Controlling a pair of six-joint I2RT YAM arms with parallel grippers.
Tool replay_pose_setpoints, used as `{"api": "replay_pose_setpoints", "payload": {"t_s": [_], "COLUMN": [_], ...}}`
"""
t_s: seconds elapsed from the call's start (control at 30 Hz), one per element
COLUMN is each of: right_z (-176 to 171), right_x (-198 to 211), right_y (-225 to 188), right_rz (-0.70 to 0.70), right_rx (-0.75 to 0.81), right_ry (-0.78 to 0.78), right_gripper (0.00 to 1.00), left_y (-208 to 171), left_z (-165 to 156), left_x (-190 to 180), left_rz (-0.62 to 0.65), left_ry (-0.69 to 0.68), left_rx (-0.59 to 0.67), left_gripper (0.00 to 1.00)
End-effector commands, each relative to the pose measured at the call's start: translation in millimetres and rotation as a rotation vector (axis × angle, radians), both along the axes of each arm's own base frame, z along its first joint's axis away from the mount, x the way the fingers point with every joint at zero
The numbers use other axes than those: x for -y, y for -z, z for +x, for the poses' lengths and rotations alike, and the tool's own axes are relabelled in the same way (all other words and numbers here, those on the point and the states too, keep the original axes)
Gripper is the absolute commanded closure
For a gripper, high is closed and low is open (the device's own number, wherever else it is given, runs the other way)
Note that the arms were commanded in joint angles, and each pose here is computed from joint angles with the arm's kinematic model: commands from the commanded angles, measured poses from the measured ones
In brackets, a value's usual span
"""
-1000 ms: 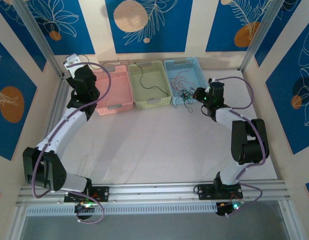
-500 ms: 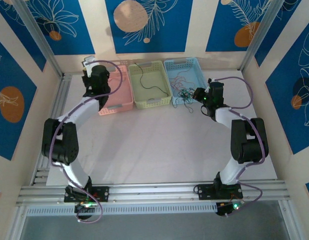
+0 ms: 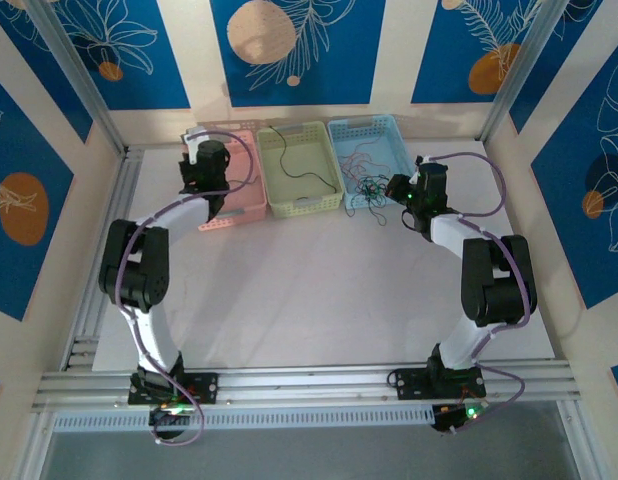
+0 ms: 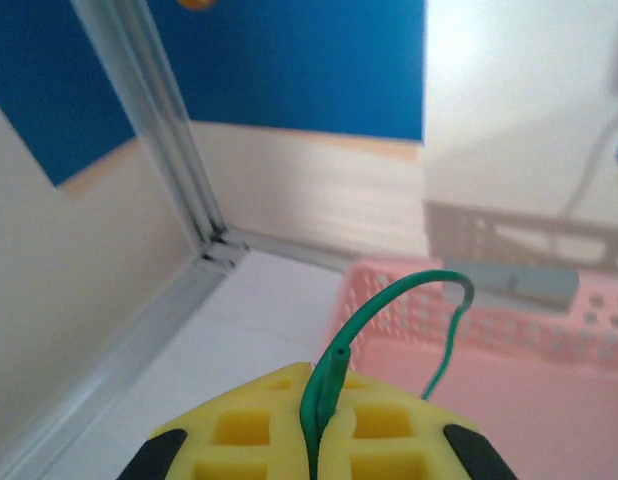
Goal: Untangle the cables
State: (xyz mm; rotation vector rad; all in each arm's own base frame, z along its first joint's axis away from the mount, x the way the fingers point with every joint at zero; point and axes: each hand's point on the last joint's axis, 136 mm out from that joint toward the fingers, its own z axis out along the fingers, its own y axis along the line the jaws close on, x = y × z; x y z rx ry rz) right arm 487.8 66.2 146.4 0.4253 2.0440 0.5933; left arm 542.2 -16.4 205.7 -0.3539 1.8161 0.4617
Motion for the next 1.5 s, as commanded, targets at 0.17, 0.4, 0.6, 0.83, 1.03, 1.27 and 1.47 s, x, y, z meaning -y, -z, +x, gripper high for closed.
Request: {"api": "replay_pose_setpoints", "payload": {"t_s": [0.17, 0.4, 0.6, 0.83, 1.03, 1.27, 1.47], "right_z": [5.6, 5.5, 5.9, 6.0, 5.9, 6.0, 6.0], "right_x": [-7.4, -6.9, -5.2, -5.2, -5.4, -5.1, -6.6], "right_y": [-6.0, -5.4, -4.2, -5.2, -4.8, -4.6, -4.6], "right_rz": [0.022, 0.032, 0.038, 0.04, 0.04, 0.04, 0.04], "right_rx": [0.008, 0.007, 0.003, 0.005, 0.003, 0.003, 0.002], "right_ry": [-0.023, -0.022, -0.018, -0.019, -0.019, -0.02, -0.022], "right_gripper": [1.0, 1.0, 1.0, 1.0, 1.0, 1.0, 1.0], "left_y": [49.9, 96.5, 108.3, 122.4, 131.2, 144.0, 145.6], "left_z": [4.8, 17.2, 14.7, 3.3, -0.3, -9.0, -11.8], "left_x": [31.7, 54.4, 56.6, 62.6, 68.7, 75.3, 74.4], "left_rz": [-0.06, -0.075, -0.04, -0.049, -0.057, -0.049, -0.021], "left_ry": [0.191, 0.29, 0.311, 0.363, 0.406, 0.473, 0.488], "left_rx": [-0.237, -0.474, -0.562, -0.702, -0.752, -0.817, -0.839], "left_gripper": [1.0, 1.0, 1.0, 1.0, 1.0, 1.0, 1.0]}}
